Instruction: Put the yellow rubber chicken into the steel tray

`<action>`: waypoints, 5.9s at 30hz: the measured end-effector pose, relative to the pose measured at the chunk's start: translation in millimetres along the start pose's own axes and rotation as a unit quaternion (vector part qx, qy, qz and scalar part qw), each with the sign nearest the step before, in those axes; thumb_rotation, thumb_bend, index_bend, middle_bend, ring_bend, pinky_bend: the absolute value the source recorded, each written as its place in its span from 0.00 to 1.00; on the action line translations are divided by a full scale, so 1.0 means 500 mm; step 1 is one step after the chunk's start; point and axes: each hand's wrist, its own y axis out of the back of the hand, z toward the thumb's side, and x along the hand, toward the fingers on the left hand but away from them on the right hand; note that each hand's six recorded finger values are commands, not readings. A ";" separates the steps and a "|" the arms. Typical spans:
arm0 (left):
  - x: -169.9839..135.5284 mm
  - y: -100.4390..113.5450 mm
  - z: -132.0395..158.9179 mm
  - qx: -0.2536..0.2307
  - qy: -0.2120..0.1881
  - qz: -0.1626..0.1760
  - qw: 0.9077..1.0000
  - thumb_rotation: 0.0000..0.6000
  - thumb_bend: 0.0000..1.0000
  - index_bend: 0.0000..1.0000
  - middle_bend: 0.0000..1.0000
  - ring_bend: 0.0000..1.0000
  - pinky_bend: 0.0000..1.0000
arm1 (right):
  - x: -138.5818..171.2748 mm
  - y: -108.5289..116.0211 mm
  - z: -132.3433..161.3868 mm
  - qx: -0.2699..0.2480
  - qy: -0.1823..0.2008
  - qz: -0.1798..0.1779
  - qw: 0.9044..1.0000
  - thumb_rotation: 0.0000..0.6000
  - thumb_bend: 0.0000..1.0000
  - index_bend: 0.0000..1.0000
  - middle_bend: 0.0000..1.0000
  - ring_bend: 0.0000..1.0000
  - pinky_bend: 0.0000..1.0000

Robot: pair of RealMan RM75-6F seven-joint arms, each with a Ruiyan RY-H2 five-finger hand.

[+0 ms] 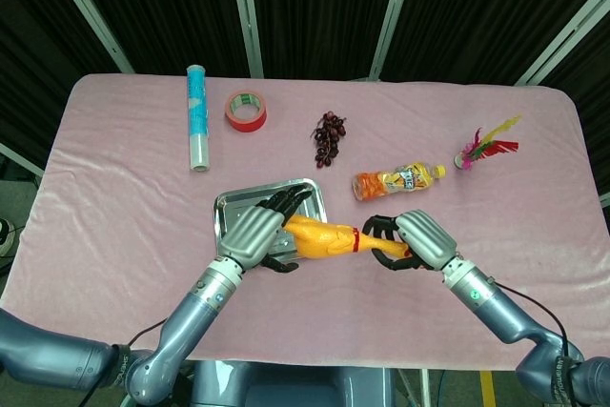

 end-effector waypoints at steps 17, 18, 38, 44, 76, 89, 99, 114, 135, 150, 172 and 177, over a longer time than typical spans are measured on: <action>0.008 -0.006 0.008 0.002 -0.002 0.004 1.000 1.00 0.39 0.42 0.13 0.08 0.25 | 0.001 -0.003 0.001 -0.003 0.003 0.003 1.000 1.00 0.84 0.97 0.69 0.64 0.80; 0.008 -0.005 0.008 0.002 -0.001 0.005 1.000 1.00 0.42 0.45 0.14 0.08 0.25 | 0.001 -0.002 0.001 -0.003 0.003 0.003 1.000 1.00 0.84 0.97 0.69 0.64 0.80; 0.008 -0.004 0.015 -0.002 -0.013 0.015 1.000 1.00 0.61 0.85 0.41 0.25 0.29 | 0.003 -0.001 0.005 -0.004 0.006 0.002 1.000 1.00 0.84 0.98 0.69 0.64 0.80; 0.005 -0.003 0.012 -0.005 -0.014 0.020 1.000 1.00 0.25 0.34 0.19 0.19 0.29 | 0.004 -0.001 0.002 -0.005 0.004 0.001 1.000 1.00 0.84 0.98 0.69 0.64 0.80; -0.079 0.088 -0.051 0.000 -0.007 0.083 0.997 1.00 0.03 0.00 0.00 0.00 0.05 | 0.018 0.019 -0.046 -0.021 -0.018 -0.016 0.999 1.00 0.84 0.98 0.69 0.64 0.80; -0.226 0.161 -0.155 0.021 0.019 0.149 0.988 1.00 0.03 0.00 0.00 0.00 0.05 | -0.070 -0.021 -0.034 -0.023 0.006 0.026 0.999 1.00 0.85 0.98 0.69 0.64 0.80; -0.289 0.164 -0.221 0.005 0.059 0.152 0.987 1.00 0.03 0.00 0.00 0.00 0.05 | -0.164 -0.084 0.005 -0.004 0.025 0.068 0.997 1.00 0.84 0.98 0.69 0.64 0.80; -0.295 0.152 -0.277 -0.013 0.092 0.144 0.985 1.00 0.03 0.00 0.00 0.00 0.05 | -0.276 -0.143 0.036 0.013 0.014 0.094 0.995 1.00 0.84 0.98 0.69 0.64 0.80; -0.285 0.144 -0.299 -0.022 0.117 0.130 0.984 1.00 0.03 0.00 0.00 0.00 0.04 | -0.339 -0.183 0.019 0.045 -0.024 0.113 0.992 1.00 0.83 0.41 0.41 0.33 0.49; -0.289 0.151 -0.301 -0.022 0.120 0.133 0.984 1.00 0.03 0.00 0.00 0.00 0.03 | -0.328 -0.165 0.017 0.057 -0.035 0.111 0.992 1.00 0.23 0.14 0.20 0.12 0.30; -0.338 0.176 -0.419 0.020 0.202 0.145 0.968 1.00 0.04 0.11 0.02 0.00 0.03 | -0.075 0.089 -0.100 0.074 -0.076 -0.118 0.987 1.00 0.49 0.43 0.37 0.24 0.31; -0.370 0.180 -0.443 0.029 0.218 0.157 0.963 1.00 0.04 0.10 0.01 0.00 0.02 | 0.040 0.127 -0.141 0.125 -0.109 -0.170 0.971 1.00 0.49 0.21 0.23 0.11 0.17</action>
